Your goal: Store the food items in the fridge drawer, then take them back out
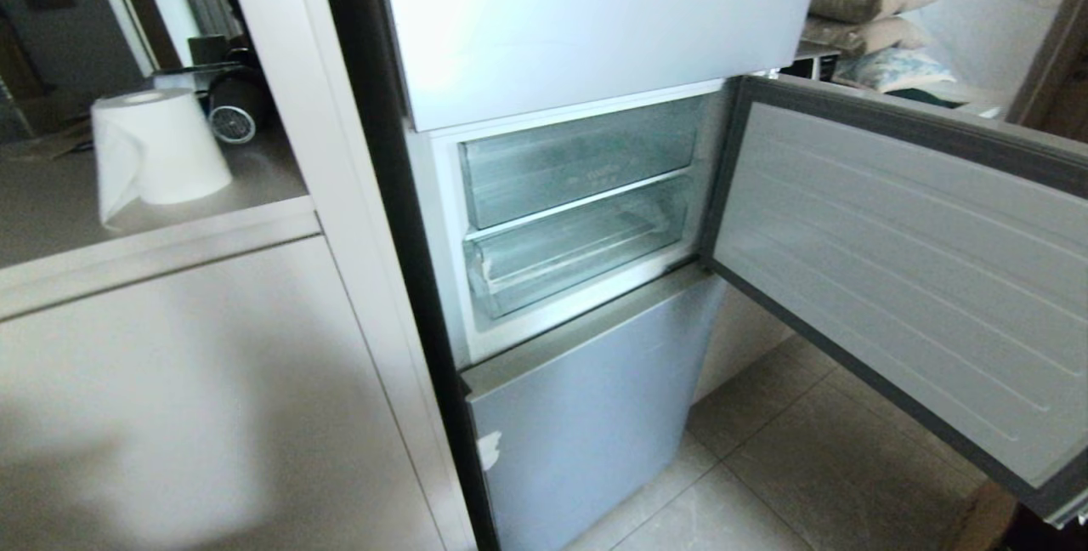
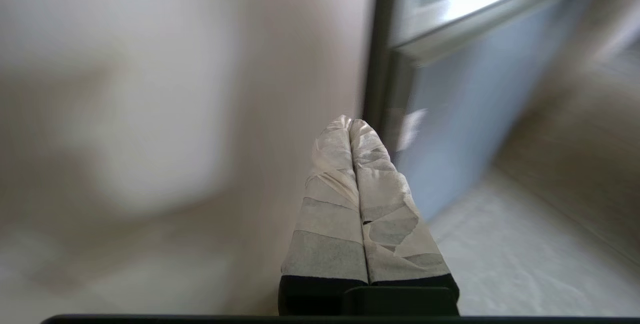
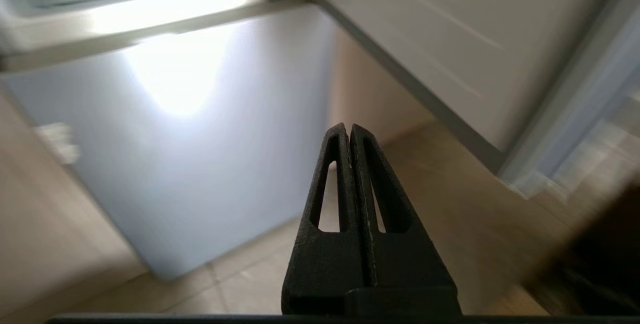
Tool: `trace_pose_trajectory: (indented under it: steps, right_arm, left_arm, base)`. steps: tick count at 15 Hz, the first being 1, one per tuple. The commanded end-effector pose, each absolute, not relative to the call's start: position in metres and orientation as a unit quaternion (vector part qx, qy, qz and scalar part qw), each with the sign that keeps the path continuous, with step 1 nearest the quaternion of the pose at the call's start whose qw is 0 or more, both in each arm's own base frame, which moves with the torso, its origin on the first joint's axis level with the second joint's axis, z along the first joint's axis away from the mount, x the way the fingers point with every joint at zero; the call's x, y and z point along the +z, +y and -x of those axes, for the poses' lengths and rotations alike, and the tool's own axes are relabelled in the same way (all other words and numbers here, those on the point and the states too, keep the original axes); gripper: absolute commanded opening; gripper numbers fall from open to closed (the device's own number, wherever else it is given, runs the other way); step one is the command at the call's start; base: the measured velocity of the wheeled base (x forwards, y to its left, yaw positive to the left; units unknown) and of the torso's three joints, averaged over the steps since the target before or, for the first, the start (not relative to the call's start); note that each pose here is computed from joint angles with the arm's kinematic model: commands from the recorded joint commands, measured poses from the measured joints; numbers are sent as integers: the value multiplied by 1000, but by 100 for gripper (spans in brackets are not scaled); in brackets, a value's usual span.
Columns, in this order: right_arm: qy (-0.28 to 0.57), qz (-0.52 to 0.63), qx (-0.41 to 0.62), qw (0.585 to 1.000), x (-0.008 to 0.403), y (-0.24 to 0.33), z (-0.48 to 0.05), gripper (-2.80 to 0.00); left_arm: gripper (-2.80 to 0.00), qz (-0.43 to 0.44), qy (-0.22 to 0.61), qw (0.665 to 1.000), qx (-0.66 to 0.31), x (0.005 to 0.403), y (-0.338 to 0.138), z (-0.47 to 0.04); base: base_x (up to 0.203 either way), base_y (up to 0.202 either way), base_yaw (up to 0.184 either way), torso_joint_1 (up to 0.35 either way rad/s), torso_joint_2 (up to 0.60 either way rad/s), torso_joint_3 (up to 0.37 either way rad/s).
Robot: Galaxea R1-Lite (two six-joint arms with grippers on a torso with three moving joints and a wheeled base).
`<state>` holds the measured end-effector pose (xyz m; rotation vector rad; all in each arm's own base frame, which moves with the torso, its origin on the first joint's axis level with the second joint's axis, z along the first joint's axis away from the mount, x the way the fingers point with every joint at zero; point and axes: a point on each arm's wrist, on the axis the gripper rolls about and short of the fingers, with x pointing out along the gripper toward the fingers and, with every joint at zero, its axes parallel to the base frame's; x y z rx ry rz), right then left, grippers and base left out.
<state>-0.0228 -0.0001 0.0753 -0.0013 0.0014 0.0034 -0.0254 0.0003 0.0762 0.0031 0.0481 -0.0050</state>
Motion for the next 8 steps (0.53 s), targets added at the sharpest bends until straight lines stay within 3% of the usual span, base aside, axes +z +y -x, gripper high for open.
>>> trace_pose_trajectory:
  steps: [1,8]
  right_arm:
    - [1,1,2,1000,75,0,23,-280]
    - [1,0,2,1000,75,0,23,-280]
  left_arm:
    - [-280,-2,25,1000,-2,76,0,25]
    - [-280,-2,25,1000,-2,76,0,25]
  base:
    - [-2,-11,177,2,0,4]
    - [0,-9,176,2,2,2]
